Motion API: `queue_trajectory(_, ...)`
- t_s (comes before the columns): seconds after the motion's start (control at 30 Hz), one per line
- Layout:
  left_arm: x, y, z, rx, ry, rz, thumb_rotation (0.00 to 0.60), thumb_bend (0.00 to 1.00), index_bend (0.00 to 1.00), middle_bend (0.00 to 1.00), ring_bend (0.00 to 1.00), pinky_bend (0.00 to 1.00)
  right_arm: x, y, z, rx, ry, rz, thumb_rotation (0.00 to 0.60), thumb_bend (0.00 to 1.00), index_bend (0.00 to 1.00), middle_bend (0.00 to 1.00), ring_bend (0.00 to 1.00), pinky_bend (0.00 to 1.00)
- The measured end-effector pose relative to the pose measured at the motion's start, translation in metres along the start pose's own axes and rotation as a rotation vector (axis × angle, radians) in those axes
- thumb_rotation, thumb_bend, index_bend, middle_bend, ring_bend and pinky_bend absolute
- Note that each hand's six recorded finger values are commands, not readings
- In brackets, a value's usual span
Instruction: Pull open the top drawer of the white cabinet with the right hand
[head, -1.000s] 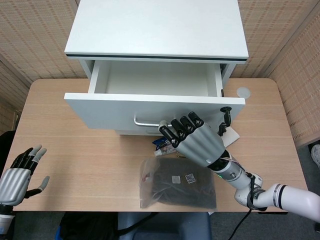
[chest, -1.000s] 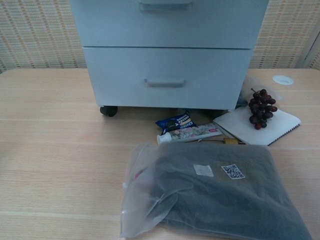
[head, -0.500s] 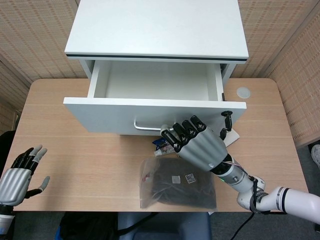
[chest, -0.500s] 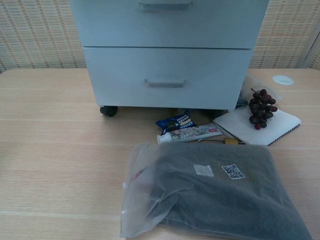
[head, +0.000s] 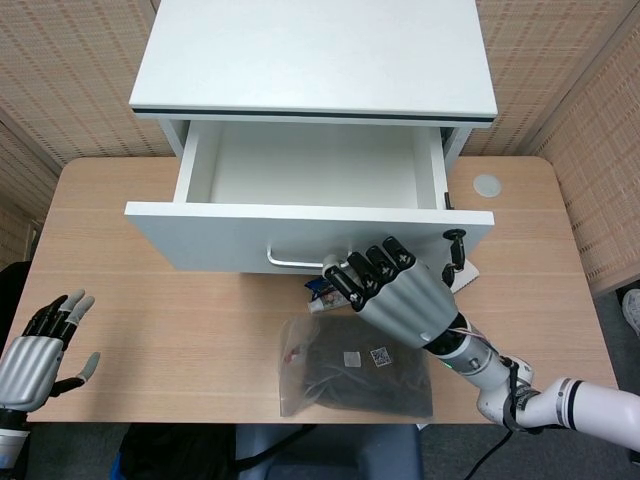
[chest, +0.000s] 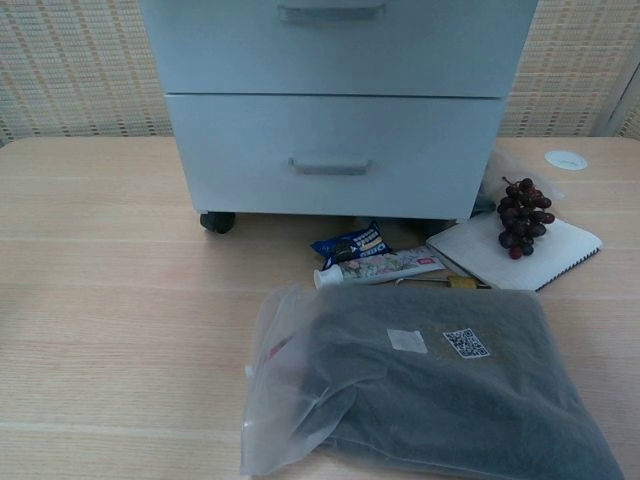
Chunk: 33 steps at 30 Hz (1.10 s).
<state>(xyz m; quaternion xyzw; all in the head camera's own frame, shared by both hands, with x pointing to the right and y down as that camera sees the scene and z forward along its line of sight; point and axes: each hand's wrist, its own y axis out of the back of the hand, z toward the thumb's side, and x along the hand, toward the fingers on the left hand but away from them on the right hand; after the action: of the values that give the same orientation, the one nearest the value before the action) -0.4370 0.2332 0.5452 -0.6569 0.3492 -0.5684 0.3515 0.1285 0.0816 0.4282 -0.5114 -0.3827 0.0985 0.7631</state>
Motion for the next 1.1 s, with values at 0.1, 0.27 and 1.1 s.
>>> queue_trajectory(0.1,0.0,0.0,0.0,0.0,-0.001,-0.001,0.6,0.38,0.06,0.0,0.03,0.11,0.002,0.0,-0.001,-0.001,-0.005,0.004,0.6,0.23,0.41,0.91,0.97,1.0)
queue_trajectory(0.27,0.001,0.0,0.001,0.001,-0.003,-0.002,0.6,0.38,0.06,0.0,0.03,0.11,0.003,0.002,-0.002,-0.007,-0.007,-0.001,0.6,0.19,0.36,0.91,0.97,1.0)
queue_trajectory(1.1,0.0,0.0,0.002,0.002,-0.005,-0.002,0.6,0.38,0.06,0.0,0.03,0.11,0.025,0.02,0.001,-0.078,0.005,-0.005,0.6,0.16,0.29,0.91,0.97,1.0)
